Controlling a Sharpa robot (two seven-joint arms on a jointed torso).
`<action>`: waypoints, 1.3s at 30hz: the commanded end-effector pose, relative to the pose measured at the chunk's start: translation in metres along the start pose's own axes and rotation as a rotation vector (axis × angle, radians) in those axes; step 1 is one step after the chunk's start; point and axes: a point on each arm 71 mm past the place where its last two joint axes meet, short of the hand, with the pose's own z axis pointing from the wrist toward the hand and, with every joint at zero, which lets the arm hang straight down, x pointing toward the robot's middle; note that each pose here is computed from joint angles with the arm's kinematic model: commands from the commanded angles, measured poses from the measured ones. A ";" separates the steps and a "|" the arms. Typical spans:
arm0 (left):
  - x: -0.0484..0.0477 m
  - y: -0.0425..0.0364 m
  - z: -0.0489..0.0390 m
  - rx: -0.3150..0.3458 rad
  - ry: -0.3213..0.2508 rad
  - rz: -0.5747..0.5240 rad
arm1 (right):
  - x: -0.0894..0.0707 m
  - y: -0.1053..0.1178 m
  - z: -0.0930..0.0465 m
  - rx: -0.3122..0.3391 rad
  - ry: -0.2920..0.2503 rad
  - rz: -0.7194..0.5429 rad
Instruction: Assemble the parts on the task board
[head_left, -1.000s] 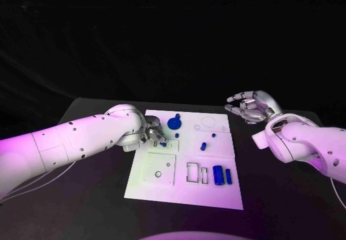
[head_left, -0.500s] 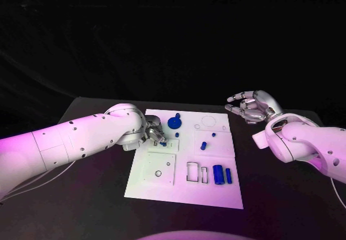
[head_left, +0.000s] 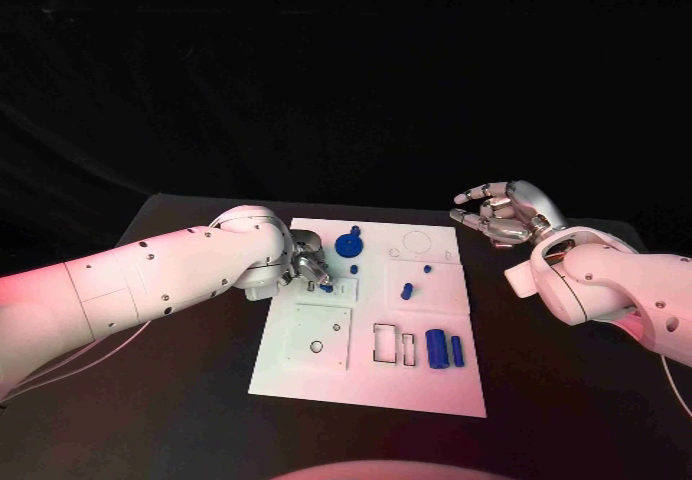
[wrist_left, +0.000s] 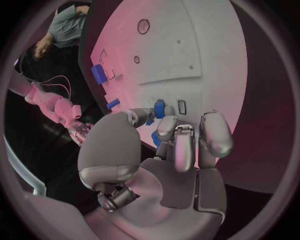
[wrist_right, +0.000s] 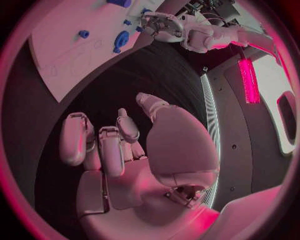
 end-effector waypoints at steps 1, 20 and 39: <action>0.0055 -0.0002 0.0013 -0.003 0.036 0.023 | 0.001 0.000 0.000 -0.006 0.015 0.000; 0.0079 -0.0036 0.0025 0.002 0.062 0.032 | 0.001 -0.001 -0.001 -0.004 0.015 0.000; 0.0089 -0.0049 0.0064 -0.001 0.072 0.020 | 0.003 -0.002 -0.001 0.001 0.018 0.002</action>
